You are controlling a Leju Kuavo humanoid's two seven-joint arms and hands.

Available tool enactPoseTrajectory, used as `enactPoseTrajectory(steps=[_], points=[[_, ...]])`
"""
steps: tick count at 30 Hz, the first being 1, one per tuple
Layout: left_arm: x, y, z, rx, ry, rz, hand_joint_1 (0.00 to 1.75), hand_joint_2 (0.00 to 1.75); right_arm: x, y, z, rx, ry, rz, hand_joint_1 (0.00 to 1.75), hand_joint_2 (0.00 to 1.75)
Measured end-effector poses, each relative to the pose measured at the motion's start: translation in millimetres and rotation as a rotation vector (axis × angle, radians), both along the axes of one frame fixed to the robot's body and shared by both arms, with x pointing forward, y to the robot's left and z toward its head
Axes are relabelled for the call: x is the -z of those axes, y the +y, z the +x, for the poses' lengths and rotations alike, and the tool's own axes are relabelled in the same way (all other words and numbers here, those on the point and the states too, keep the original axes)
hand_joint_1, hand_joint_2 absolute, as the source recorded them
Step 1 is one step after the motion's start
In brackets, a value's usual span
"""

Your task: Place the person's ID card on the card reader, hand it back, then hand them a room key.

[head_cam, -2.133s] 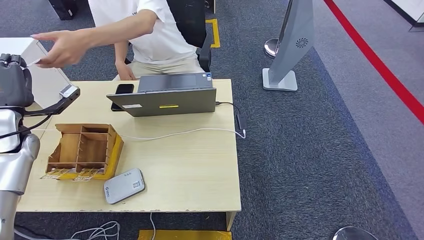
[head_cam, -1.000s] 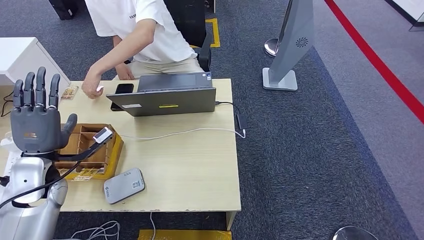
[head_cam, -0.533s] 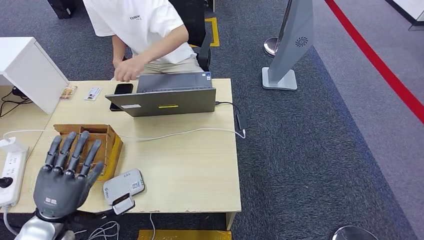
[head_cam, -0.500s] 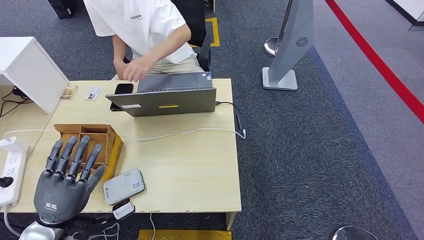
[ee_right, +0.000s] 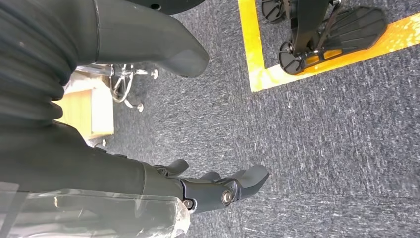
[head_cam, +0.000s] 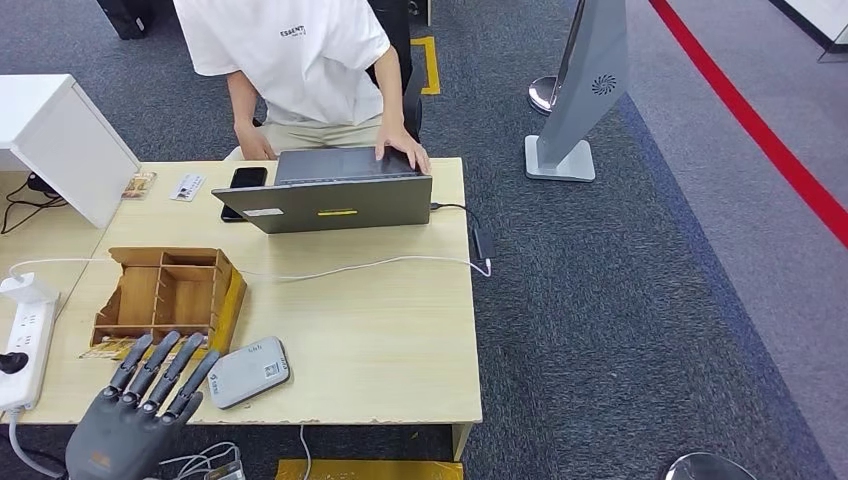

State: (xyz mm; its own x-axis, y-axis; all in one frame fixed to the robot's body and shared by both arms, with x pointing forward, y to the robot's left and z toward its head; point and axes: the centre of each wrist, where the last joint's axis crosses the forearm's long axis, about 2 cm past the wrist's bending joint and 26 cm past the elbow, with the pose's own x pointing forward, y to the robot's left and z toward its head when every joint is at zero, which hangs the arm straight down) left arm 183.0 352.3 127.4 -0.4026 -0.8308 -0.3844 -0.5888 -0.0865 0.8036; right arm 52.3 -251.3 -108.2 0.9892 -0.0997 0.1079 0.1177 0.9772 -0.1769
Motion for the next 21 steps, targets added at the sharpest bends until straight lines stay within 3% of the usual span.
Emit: enactPoseTrajectory(steps=[5, 17, 21], points=[[5.8, 18.2, -2.2, -0.065, 0.022, 0.01, 0.0, 1.75, 0.0, -0.1, 0.0, 0.0, 0.002, -0.001, 0.0, 1.75], [12.8, 25.7, -3.8, -0.11, 0.046, 0.001, 0.0, 1.75, 0.0, -0.2, 0.2, 0.0, 0.003, -0.001, 0.0, 1.75], [15.8, 39.7, 1.9, -0.151, 0.056, 0.017, 0.0, 1.75, 0.0, -0.3, 0.3, -0.007, 0.007, -0.002, 0.0, 1.75]])
